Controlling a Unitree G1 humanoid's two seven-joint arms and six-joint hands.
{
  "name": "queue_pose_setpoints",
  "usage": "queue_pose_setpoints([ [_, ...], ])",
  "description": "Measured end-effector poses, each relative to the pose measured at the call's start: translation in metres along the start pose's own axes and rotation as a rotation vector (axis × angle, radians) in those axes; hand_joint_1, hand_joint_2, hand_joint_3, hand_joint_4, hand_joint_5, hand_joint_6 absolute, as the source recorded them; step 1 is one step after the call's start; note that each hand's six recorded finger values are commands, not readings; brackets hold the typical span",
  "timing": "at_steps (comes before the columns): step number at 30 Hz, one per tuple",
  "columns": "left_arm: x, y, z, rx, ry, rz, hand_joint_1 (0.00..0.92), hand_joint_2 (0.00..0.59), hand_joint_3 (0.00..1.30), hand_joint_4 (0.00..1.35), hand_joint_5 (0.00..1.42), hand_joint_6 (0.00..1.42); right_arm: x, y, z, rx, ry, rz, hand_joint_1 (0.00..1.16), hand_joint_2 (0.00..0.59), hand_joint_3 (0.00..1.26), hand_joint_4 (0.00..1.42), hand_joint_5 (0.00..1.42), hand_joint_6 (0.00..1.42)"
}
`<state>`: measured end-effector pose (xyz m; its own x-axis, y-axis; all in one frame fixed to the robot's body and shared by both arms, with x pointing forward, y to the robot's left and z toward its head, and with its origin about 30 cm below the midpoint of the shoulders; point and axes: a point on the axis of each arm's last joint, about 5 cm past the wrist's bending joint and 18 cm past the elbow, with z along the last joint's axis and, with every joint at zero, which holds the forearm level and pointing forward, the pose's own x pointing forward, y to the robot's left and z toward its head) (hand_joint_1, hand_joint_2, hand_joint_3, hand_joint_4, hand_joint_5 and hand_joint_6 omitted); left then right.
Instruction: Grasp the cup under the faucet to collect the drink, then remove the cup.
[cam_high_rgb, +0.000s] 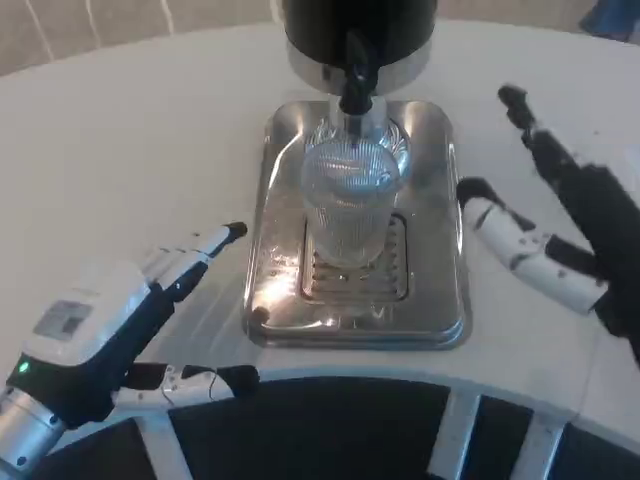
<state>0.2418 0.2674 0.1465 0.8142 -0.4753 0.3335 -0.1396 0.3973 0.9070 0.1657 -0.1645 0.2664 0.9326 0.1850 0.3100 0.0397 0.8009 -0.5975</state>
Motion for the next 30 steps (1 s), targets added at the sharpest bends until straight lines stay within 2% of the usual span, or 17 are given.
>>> queue_pose_setpoints([
  [3, -0.003, -0.001, 0.0018, 0.0, -0.003, -0.018, 0.072, 0.092, 0.08, 0.01, 0.11, 0.23, 0.01, -0.0051, 0.0019, 0.034, -0.018, -0.007, 0.39, 0.479, 0.0, 0.0, 0.0, 0.02],
  [10, -0.007, -0.001, 0.0037, 0.003, -0.002, -0.035, 0.072, 0.091, 0.08, 0.01, 0.1, 0.22, 0.024, -0.0092, 0.0059, 0.077, -0.061, 0.004, 0.38, 0.479, 0.0, 0.0, 0.0, 0.03],
  [16, -0.011, 0.001, 0.0055, 0.008, 0.01, -0.041, 0.072, 0.092, 0.08, 0.01, 0.1, 0.22, 0.038, -0.0014, 0.0069, 0.142, -0.089, 0.046, 0.37, 0.484, 0.0, 0.0, 0.0, 0.03],
  [22, -0.013, 0.003, 0.0059, 0.014, 0.027, -0.045, 0.072, 0.092, 0.08, 0.01, 0.1, 0.22, 0.047, 0.0041, 0.0096, 0.159, -0.116, 0.088, 0.37, 0.485, 0.0, 0.0, 0.0, 0.03],
  [27, -0.018, 0.004, 0.0073, 0.002, 0.044, -0.04, 0.072, 0.092, 0.08, 0.02, 0.1, 0.22, 0.053, 0.0095, 0.0104, 0.183, -0.127, 0.124, 0.36, 0.481, 0.0, 0.0, 0.0, 0.03],
  [30, -0.02, 0.007, 0.0061, 0.009, 0.059, -0.039, 0.072, 0.092, 0.09, 0.02, 0.1, 0.22, 0.056, 0.0087, 0.0144, 0.178, -0.153, 0.127, 0.35, 0.479, 0.0, 0.0, 0.0, 0.03],
])
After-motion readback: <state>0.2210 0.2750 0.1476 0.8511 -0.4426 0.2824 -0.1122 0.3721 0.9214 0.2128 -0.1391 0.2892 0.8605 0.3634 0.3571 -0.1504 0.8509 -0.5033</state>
